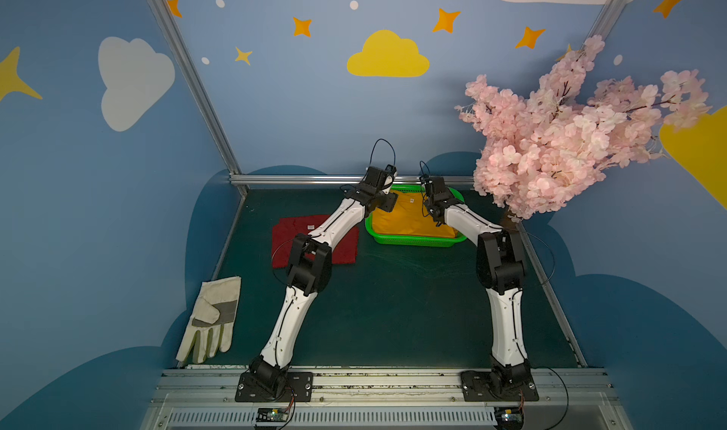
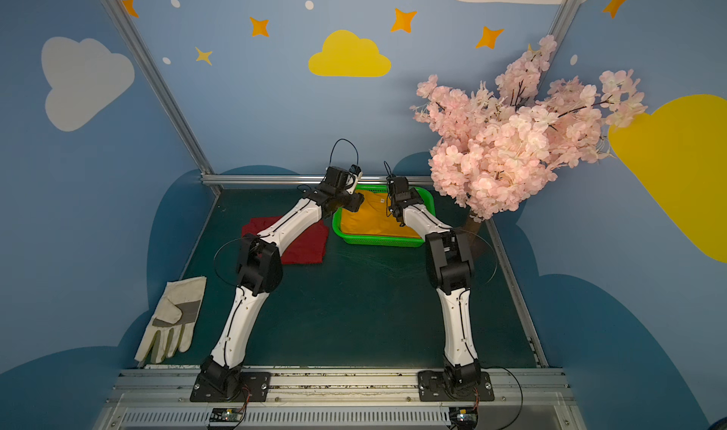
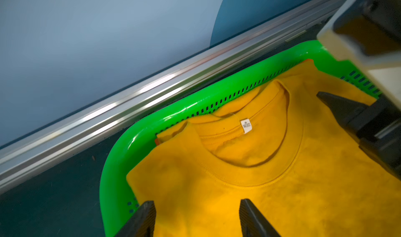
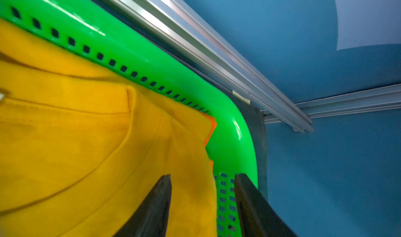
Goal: Put the folded t-shirts into the basket
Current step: Place the T-shirt in the bin, then move the T-shirt to the center of the board, then pick up the T-shirt from the center of the board.
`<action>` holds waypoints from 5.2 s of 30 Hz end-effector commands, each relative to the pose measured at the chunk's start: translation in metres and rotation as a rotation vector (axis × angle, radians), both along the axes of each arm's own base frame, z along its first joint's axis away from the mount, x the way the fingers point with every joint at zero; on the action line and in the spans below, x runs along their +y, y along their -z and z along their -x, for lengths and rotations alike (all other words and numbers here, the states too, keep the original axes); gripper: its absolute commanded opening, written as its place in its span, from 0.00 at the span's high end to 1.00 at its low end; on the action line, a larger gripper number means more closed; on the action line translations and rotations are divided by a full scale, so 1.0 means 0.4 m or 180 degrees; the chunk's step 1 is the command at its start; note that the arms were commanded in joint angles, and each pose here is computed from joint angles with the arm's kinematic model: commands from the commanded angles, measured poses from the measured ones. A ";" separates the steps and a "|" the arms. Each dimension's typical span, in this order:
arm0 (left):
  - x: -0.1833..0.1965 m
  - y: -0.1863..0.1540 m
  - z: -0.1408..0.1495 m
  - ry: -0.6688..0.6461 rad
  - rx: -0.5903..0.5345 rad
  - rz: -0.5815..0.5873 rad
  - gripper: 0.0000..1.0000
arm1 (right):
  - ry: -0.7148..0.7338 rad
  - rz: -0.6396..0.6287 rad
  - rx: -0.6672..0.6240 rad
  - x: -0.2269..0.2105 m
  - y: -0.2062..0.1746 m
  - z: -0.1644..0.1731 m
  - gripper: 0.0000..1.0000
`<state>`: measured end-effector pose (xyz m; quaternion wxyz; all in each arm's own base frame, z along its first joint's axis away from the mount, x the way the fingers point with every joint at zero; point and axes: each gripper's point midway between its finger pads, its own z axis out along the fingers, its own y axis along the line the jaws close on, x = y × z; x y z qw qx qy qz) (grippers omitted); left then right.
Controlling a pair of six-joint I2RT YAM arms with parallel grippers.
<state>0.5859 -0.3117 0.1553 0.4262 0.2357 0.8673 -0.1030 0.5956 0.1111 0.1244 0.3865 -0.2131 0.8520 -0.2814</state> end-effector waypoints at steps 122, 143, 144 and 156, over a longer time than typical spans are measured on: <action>0.415 0.256 0.740 -0.0916 0.1561 0.1718 0.98 | -0.0851 -0.3617 0.1648 0.440 0.115 0.742 1.00; 0.480 0.202 0.720 -0.1180 0.1053 0.1456 0.98 | -0.0392 -0.2894 0.1443 0.369 0.125 0.725 0.98; 0.482 0.216 0.718 -0.1192 0.1098 0.1403 0.98 | -0.0323 -0.2795 0.1525 0.362 0.142 0.725 0.91; 0.463 0.311 0.717 -0.1149 0.1426 0.1327 0.97 | -0.0334 -0.2615 0.2014 0.402 0.219 0.710 0.37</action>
